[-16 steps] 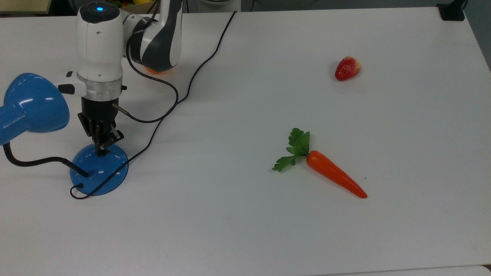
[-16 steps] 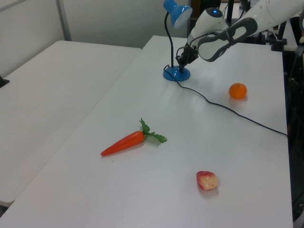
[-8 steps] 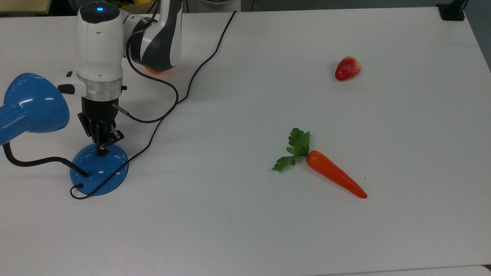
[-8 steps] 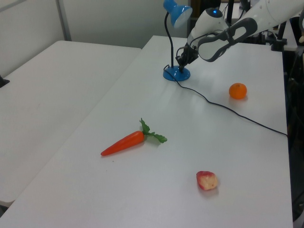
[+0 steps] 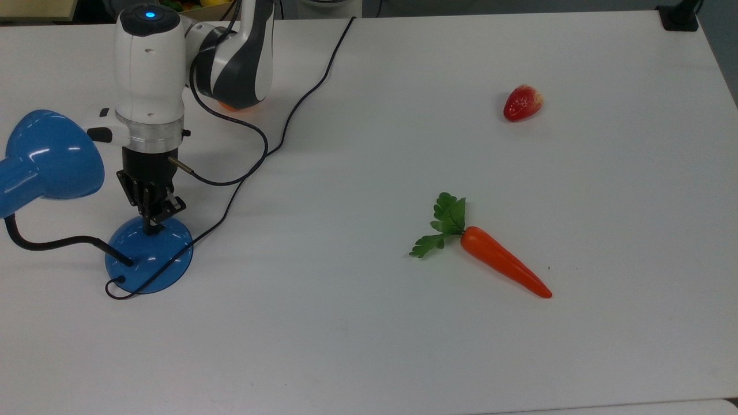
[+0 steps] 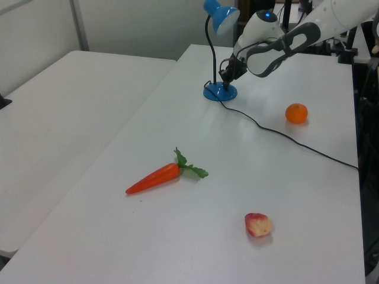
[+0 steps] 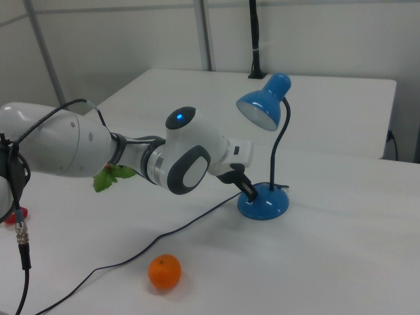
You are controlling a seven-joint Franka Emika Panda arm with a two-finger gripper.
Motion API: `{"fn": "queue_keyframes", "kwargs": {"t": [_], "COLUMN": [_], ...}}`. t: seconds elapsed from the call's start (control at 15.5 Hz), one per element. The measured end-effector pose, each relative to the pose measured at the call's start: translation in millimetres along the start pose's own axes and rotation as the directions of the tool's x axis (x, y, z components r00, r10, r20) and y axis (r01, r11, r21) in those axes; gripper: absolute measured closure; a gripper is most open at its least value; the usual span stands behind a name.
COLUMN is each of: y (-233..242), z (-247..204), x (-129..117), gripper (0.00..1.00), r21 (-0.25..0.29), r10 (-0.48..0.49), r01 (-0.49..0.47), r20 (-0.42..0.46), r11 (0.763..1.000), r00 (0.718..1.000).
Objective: Turn on desk lamp
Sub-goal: 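Press down on the switch on the lamp base with the gripper fingers, then lift the gripper up off the lamp base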
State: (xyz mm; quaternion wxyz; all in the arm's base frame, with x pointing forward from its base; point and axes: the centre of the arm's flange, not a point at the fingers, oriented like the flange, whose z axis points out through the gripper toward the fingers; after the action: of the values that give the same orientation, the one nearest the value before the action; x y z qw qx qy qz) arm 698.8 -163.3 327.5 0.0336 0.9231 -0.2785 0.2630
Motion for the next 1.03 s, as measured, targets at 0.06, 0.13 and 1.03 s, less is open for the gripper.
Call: {"fn": "queue_keyframes", "kwargs": {"t": [0.06,0.13,1.03], "y": [0,0,7], "z": [0,2,-19], "x": [0,-1,13], "gripper": [0.99,0.99,0.99], "r21": [0.000,-0.001,0.024], "r10": [0.000,-0.001,0.031], "r01": [0.000,0.001,-0.031], "r20": [0.000,0.001,0.006], "r11": [1.000,1.000,0.999], "r00": [1.000,1.000,1.000]}}
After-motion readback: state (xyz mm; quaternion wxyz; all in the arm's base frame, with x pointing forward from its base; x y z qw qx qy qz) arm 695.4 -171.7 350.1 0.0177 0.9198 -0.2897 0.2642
